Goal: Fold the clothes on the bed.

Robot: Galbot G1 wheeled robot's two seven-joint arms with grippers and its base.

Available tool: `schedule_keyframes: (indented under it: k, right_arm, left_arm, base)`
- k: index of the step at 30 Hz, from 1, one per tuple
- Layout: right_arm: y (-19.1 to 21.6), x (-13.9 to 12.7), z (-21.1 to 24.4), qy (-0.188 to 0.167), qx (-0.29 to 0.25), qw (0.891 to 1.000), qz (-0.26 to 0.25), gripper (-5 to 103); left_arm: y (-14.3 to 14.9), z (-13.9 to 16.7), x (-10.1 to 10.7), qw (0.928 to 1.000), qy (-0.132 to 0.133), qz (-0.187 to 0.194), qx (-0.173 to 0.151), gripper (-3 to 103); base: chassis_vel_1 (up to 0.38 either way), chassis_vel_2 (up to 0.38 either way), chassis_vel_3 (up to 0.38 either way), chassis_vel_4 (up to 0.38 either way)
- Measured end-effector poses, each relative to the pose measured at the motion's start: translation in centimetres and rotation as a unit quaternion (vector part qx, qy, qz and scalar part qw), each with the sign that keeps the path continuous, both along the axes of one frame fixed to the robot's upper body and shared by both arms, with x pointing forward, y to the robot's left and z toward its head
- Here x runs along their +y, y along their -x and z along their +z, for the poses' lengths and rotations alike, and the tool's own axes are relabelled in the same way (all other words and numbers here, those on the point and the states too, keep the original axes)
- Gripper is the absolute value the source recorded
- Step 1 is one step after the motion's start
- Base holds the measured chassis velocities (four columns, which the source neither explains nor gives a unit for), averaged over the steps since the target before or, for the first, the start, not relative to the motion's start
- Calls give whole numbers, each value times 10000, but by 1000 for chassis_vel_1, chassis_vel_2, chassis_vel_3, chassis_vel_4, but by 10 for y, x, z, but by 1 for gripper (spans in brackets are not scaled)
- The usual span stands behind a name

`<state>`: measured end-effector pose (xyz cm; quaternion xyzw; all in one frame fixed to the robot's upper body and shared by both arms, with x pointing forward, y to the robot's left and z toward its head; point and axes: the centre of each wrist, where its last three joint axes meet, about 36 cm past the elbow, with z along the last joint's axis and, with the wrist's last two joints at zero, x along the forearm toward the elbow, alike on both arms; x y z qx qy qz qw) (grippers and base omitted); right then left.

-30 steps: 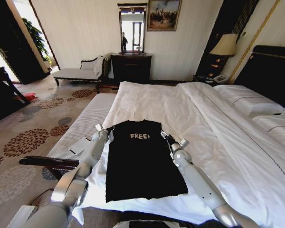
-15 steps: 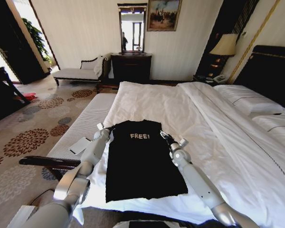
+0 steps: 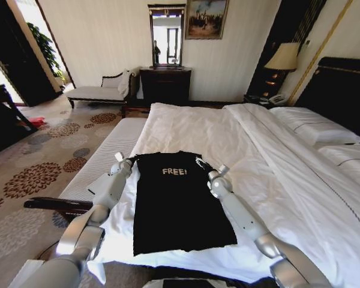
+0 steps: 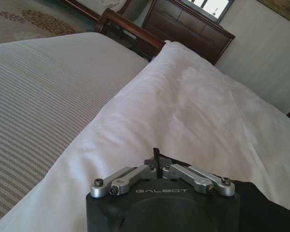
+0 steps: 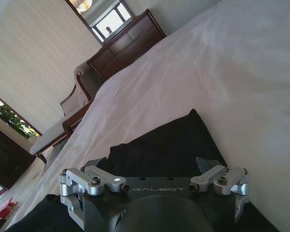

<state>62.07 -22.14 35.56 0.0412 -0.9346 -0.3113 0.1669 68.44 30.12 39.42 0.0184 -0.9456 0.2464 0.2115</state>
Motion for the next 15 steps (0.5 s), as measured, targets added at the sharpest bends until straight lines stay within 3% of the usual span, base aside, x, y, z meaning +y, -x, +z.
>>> schedule_keyframes:
  k: [7, 15]
  right_arm:
    - [-41, 2, -11, 434, 0, 9990, -93, 100]
    - [-54, -9, 3, 654, -371, 9970, -157, 100]
  left_arm:
    - [1, 1, -1, 10000, 0, -28, -31, 1]
    - [1, 4, -6, 9999, -7, -108, -84, 1]
  base:
    - [0, 0, 0, 0]
    - [0, 0, 0, 0]
